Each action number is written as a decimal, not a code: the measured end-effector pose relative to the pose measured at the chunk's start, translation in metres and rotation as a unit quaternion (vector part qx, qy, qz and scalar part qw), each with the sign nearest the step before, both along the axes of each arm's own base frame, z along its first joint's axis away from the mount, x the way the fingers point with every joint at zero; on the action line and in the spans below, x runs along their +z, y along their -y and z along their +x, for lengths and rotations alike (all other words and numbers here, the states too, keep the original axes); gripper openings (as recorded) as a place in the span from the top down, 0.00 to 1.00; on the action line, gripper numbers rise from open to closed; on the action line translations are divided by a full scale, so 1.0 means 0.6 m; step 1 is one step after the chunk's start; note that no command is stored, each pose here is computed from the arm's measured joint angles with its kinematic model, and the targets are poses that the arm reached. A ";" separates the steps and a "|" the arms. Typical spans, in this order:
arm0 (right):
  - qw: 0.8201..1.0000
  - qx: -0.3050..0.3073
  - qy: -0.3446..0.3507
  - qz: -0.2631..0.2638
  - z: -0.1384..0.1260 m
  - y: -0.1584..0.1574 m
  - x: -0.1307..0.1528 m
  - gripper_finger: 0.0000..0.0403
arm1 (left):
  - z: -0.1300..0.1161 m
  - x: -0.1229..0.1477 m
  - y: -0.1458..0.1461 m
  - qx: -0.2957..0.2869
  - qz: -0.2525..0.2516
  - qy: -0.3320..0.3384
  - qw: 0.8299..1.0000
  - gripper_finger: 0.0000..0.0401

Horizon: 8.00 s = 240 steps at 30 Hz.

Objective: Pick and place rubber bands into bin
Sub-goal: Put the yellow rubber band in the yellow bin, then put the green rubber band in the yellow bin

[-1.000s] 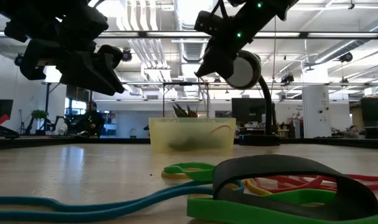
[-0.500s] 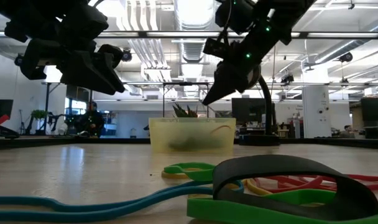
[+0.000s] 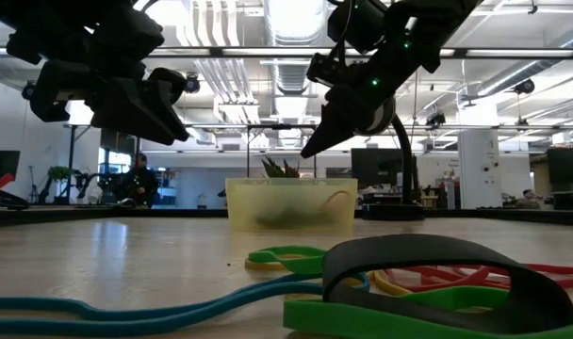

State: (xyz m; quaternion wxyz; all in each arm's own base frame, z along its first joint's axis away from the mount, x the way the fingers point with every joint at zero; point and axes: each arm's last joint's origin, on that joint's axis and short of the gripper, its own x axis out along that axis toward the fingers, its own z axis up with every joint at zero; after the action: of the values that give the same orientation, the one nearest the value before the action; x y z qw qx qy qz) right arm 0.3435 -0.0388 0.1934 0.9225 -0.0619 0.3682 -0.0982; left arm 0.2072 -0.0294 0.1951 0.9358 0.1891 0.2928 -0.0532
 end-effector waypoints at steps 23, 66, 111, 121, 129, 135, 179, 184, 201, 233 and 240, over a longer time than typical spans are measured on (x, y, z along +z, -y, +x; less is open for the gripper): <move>0.994 0.096 0.017 -0.041 0.000 -0.069 0.058 0.67 | -0.032 -0.021 0.040 -0.018 -0.150 -0.145 0.978 0.73; 0.965 0.249 0.081 -0.036 -0.070 -0.232 0.136 0.83 | -0.075 -0.125 0.206 0.068 -0.144 -0.366 0.917 0.79; 0.966 0.243 0.078 -0.030 -0.071 -0.232 0.135 0.85 | -0.047 -0.053 0.232 0.084 0.122 -0.249 0.957 1.00; 0.966 0.244 0.076 -0.031 -0.071 -0.232 0.134 0.85 | -0.039 -0.019 0.246 0.091 0.184 -0.173 0.963 1.00; 0.966 0.244 0.076 -0.031 -0.071 -0.232 0.134 0.85 | -0.030 0.001 0.242 0.131 0.270 -0.065 0.952 1.00; 0.966 0.244 0.077 -0.031 -0.071 -0.232 0.134 0.85 | -0.017 0.020 0.237 0.164 0.328 0.006 0.930 1.00; 0.968 0.242 0.065 -0.028 -0.073 -0.231 0.131 0.85 | 0.166 0.084 -0.076 0.168 0.267 -0.054 0.948 1.00; 0.968 0.241 0.065 -0.028 -0.073 -0.231 0.131 0.86 | 0.169 0.076 -0.108 0.147 0.228 -0.060 0.960 1.00; 0.968 0.242 0.063 -0.028 -0.073 -0.231 0.130 0.86 | 0.213 0.000 -0.170 0.115 0.167 -0.067 0.977 1.00; 0.972 0.228 0.054 -0.008 -0.072 -0.232 0.118 0.86 | 0.127 0.076 -0.077 0.074 0.126 -0.100 0.984 0.77; 0.977 0.209 0.004 0.032 -0.056 -0.239 0.057 0.86 | 0.040 0.086 0.003 0.014 0.082 -0.080 0.993 0.77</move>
State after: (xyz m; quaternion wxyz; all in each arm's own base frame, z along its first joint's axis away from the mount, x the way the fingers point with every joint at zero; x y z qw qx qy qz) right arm 0.3100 0.1044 0.2275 0.9257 -0.1077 0.3461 0.1085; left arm 0.2313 -0.0309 0.2469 0.8914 0.2564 0.3725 -0.0310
